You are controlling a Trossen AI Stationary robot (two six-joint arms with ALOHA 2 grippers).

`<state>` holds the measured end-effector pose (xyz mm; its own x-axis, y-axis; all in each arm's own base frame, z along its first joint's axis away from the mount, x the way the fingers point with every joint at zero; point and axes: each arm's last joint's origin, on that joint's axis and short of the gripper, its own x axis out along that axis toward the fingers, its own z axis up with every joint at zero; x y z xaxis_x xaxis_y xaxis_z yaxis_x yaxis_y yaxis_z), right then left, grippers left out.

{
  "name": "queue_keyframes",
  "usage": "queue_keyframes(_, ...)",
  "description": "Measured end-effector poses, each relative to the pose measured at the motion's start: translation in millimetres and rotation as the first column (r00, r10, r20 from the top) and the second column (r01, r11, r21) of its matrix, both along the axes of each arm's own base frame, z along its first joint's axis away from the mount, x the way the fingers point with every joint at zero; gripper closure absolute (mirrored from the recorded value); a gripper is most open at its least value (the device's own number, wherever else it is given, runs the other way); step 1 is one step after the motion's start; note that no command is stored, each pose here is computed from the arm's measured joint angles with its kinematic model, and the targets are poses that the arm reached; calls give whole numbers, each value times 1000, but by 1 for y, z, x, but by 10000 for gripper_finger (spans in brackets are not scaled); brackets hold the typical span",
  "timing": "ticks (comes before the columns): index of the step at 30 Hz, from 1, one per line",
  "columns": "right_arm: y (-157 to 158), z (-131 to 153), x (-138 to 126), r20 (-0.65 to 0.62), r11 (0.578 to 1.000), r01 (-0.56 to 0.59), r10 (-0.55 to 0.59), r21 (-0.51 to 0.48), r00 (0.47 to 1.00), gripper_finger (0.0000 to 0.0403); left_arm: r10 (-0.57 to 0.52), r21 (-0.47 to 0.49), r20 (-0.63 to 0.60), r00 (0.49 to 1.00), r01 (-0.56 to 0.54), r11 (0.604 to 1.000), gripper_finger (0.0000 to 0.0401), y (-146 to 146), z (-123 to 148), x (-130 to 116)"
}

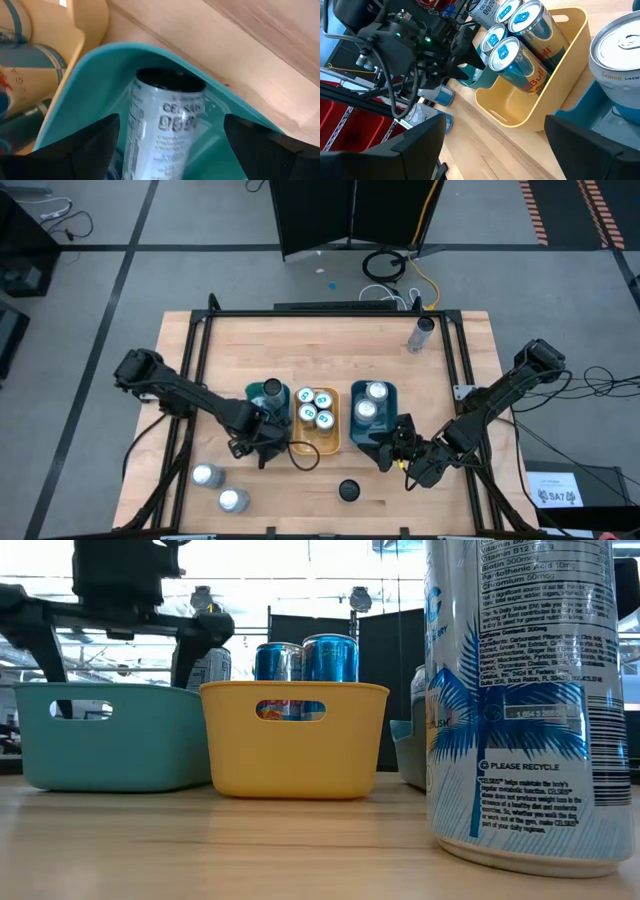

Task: Sort soda cans
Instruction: Put the top bottom left black can into the light green bin and adjust the can

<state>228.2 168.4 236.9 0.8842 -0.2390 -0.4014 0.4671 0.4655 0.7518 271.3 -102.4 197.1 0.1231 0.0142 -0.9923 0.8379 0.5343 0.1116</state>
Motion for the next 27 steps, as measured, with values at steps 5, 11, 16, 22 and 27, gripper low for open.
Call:
queue_keyframes(5, 1, 0, 0, -1, 1000, -4, 4, 1, 1000, 71, -2, -12, -10, 1000, 2, 1000, 36, -2, -10, 6)
queue_keyframes(11, 2, 0, -1, -2, 1000, -11, 11, 1, 1000, 71, 5, -13, -54, 999, -6, 1000, 63, -1, -22, 6)
queue_keyframes(16, 5, 0, -4, -3, 1000, -27, 27, -2, 1000, 71, 11, -14, -60, 998, -12, 1000, 106, -1, -27, 5)
queue_keyframes(22, 8, 0, -6, -7, 999, -46, 46, -13, 999, 71, 38, -19, -18, 999, -38, 999, 121, -2, -22, 9)
queue_keyframes(27, 8, 0, -6, -18, 998, -67, 67, -11, 998, 71, 116, -22, 16, 993, -115, 993, 120, -3, -15, 13)
